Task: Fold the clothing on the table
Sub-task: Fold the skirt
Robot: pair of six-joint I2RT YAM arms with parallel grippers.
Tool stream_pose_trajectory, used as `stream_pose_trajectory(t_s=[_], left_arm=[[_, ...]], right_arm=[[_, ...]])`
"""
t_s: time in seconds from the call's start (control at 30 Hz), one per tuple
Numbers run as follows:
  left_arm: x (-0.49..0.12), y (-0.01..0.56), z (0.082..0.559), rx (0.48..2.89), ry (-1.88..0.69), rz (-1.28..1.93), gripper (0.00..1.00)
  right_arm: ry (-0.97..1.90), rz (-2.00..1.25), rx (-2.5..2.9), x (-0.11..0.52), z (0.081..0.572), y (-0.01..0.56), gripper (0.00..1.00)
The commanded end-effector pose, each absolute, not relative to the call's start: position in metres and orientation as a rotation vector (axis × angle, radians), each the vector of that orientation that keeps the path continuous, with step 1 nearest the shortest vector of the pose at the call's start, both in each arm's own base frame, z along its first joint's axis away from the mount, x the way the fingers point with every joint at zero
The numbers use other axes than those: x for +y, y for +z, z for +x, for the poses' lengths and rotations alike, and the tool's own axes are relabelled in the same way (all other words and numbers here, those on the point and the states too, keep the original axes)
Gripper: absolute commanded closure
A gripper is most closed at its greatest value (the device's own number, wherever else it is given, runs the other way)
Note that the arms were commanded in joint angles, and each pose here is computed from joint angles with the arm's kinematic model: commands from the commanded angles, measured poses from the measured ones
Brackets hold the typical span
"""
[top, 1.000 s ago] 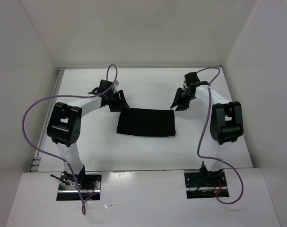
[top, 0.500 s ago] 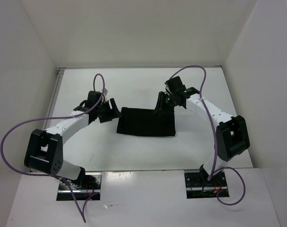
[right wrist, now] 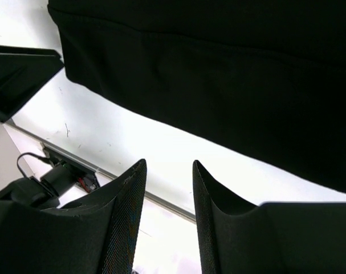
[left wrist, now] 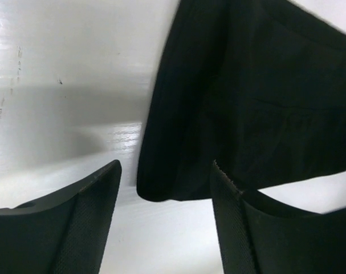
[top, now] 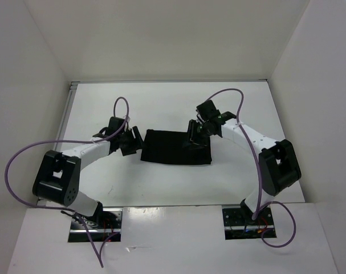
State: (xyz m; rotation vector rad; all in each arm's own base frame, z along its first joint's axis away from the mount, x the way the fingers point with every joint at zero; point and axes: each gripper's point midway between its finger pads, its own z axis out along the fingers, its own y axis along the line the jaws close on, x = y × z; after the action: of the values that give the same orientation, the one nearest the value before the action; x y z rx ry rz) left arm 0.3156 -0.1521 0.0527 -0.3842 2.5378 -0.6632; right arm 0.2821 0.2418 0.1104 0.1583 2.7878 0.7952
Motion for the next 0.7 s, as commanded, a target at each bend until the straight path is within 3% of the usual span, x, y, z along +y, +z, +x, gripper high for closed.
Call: stream_pose_trajectory(t_s=[0.0,0.23,0.37,0.47,0.5,0.53,0.67], left_arm=[[-0.159,0.044,0.317,2.543,-0.686,-0.401,0.30],[-0.166,0.021,0.306,2.617,-0.674,-0.399,0.38],[-0.177,0.012,0.297,2.655,-0.717,-0.365,0.58],[-0.182,0.003,0.291,2.686,-0.754,-0.372,0.79],[-0.181,-0.002,0.289,2.700,-0.748,-0.378,0.96],[-0.181,-0.002,0.289,2.701,-0.748,-0.378,1.00],[-0.184,0.008,0.293,2.669,-0.776,-0.361,1.00]], right_arm=[[0.852,0.132,2.719,0.247,0.280,0.133,0.56],[0.843,0.148,2.718,0.244,0.277,0.135,0.56],[0.843,0.148,2.718,0.245,0.278,0.137,0.56],[0.848,0.145,2.709,0.246,0.280,0.140,0.56],[0.861,0.141,2.711,0.247,0.278,0.141,0.56],[0.861,0.141,2.711,0.247,0.278,0.141,0.56],[0.881,0.128,2.768,0.251,0.275,0.124,0.61]])
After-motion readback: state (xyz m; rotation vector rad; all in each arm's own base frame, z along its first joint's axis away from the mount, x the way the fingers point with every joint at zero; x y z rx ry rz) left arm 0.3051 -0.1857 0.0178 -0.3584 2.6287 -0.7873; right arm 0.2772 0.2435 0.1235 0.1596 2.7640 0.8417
